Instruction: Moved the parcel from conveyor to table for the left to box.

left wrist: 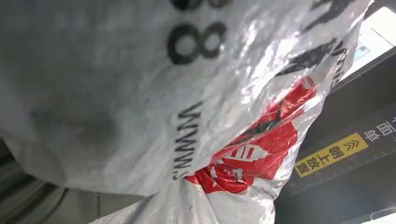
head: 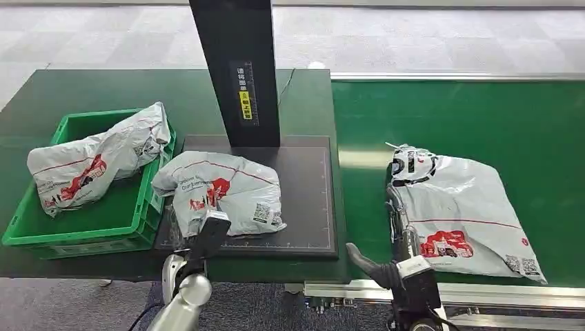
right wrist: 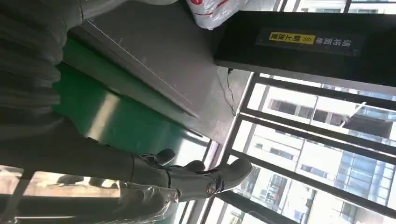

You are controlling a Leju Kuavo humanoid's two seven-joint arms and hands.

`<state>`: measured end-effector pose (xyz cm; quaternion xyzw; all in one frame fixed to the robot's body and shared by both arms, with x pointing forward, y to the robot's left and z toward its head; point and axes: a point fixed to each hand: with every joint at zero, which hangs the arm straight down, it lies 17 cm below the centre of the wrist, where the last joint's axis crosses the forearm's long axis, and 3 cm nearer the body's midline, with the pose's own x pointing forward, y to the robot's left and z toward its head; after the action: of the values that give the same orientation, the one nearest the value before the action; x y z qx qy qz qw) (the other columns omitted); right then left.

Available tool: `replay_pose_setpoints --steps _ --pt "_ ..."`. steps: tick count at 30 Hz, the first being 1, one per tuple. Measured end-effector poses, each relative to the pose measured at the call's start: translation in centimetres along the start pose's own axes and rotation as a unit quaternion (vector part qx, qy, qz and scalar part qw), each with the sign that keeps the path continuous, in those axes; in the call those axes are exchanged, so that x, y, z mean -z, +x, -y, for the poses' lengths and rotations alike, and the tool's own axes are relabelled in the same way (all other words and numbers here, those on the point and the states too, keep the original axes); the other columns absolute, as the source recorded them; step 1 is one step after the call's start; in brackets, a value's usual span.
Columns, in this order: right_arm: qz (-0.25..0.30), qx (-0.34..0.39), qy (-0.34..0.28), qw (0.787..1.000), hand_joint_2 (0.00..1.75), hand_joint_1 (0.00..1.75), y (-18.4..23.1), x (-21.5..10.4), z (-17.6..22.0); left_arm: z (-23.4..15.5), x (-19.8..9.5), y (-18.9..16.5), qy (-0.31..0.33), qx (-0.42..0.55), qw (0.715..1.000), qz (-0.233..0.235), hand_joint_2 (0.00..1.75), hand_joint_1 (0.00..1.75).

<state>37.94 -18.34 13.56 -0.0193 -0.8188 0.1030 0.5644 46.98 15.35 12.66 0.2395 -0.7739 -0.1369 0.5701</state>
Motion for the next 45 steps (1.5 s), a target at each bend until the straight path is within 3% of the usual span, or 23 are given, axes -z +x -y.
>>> replay_pose_setpoints --steps 30,36,39,40,45 --pt "-0.013 0.008 0.01 1.0 1.75 0.0 -0.8 -0.8 -0.5 -0.7 -0.4 -0.1 0.019 -0.01 1.0 0.007 1.75 1.75" --pt "-0.014 0.012 0.012 1.0 1.75 0.0 -1.1 -1.1 -0.6 -3.6 -0.7 3.6 0.069 -0.022 0.993 0.097 1.75 1.75" --pt "-0.007 0.012 0.012 1.0 1.75 0.0 -1.5 -1.4 -0.3 -11.1 -0.1 11.8 0.159 0.054 0.954 0.25 1.75 1.75" --pt "-0.009 0.01 0.013 1.0 1.75 0.0 -1.9 -1.6 -0.1 -14.2 0.3 13.8 0.199 0.065 0.938 0.277 1.75 1.75" --pt "-0.013 0.006 0.022 1.0 1.75 0.0 -2.6 -1.7 -0.2 -21.1 -0.6 17.2 0.283 0.085 0.902 0.313 1.75 1.75"
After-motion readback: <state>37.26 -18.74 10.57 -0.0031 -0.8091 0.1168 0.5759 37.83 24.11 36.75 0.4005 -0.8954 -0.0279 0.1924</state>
